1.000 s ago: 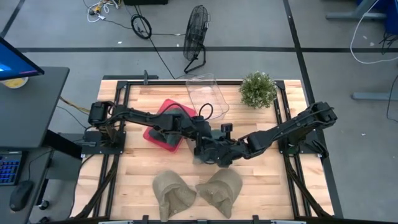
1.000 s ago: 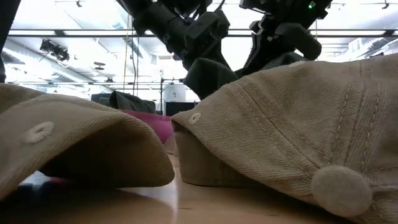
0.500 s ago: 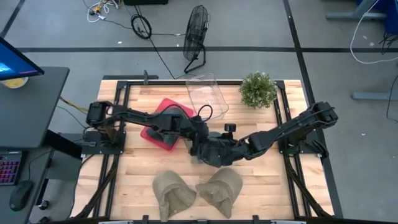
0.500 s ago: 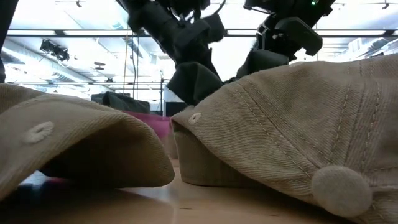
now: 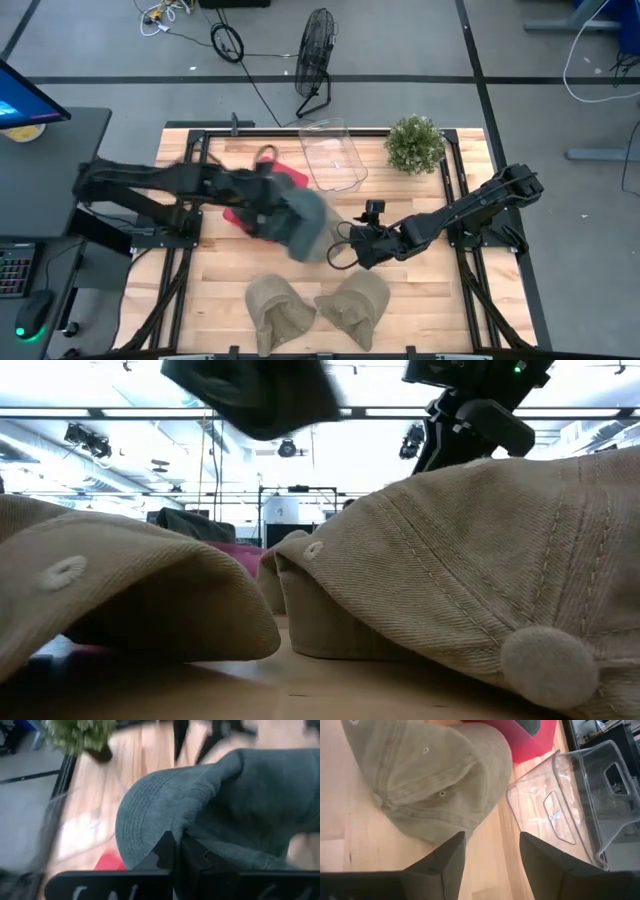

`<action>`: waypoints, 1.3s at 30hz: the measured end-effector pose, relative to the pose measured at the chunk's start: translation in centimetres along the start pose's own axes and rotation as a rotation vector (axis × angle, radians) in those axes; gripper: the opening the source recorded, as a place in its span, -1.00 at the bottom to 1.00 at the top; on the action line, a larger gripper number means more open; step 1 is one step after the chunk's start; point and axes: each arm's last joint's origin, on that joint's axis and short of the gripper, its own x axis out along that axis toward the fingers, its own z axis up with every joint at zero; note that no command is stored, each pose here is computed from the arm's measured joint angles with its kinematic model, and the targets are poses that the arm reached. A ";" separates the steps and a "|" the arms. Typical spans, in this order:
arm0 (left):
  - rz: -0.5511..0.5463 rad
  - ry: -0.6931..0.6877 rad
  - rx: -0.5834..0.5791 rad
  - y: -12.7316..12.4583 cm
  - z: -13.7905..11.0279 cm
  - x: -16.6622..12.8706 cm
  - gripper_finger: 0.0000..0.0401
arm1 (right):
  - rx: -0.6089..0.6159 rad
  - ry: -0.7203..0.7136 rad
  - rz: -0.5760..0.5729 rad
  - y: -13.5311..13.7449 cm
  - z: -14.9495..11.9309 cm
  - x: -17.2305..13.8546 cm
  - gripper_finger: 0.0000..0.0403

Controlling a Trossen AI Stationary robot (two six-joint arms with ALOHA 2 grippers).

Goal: Pick & Place hat
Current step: Put the blue cap into the red bin

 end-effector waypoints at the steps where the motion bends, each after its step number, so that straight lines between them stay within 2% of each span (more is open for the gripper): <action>1: 0.011 0.041 0.035 0.3 -0.7 -0.9 -0.94 | 0.001 0.001 -0.001 -0.1 0.0 0.0 -0.05; 5: 0.105 0.257 0.067 1.4 -3.3 -2.7 -0.93 | 0.010 0.001 -0.006 -0.4 0.1 0.3 -0.05; 8: 0.194 0.357 0.028 2.3 -4.7 -2.3 -0.96 | 0.021 0.002 -0.012 -0.7 0.2 0.6 -0.05; 11: 0.236 0.360 -0.024 3.2 -5.9 -0.6 -0.96 | 0.031 0.003 -0.018 -1.0 0.3 0.8 -0.05; 15: 0.175 0.357 0.076 3.3 -8.7 2.8 -0.95 | 0.037 0.003 -0.020 -1.1 0.3 0.9 -0.05; 18: 0.180 0.364 0.110 3.2 -11.2 4.7 -0.95 | 0.030 0.003 -0.020 -1.1 0.3 0.9 -0.05; 24: 0.179 0.416 -0.024 2.5 -15.0 6.4 -0.90 | 0.032 0.002 -0.020 -1.1 0.4 0.9 -0.05; 29: 0.161 0.420 -0.115 2.1 -15.9 6.8 -0.87 | 0.049 -0.005 -0.020 -1.3 0.5 1.1 -0.05; 35: 0.160 0.411 -0.118 2.1 -15.9 6.8 -0.85 | 0.060 -0.005 -0.017 -1.6 0.6 1.2 -0.05; 39: 0.168 0.411 -0.130 2.3 -15.2 6.5 -0.75 | 0.061 -0.005 -0.017 -1.6 0.6 1.2 -0.05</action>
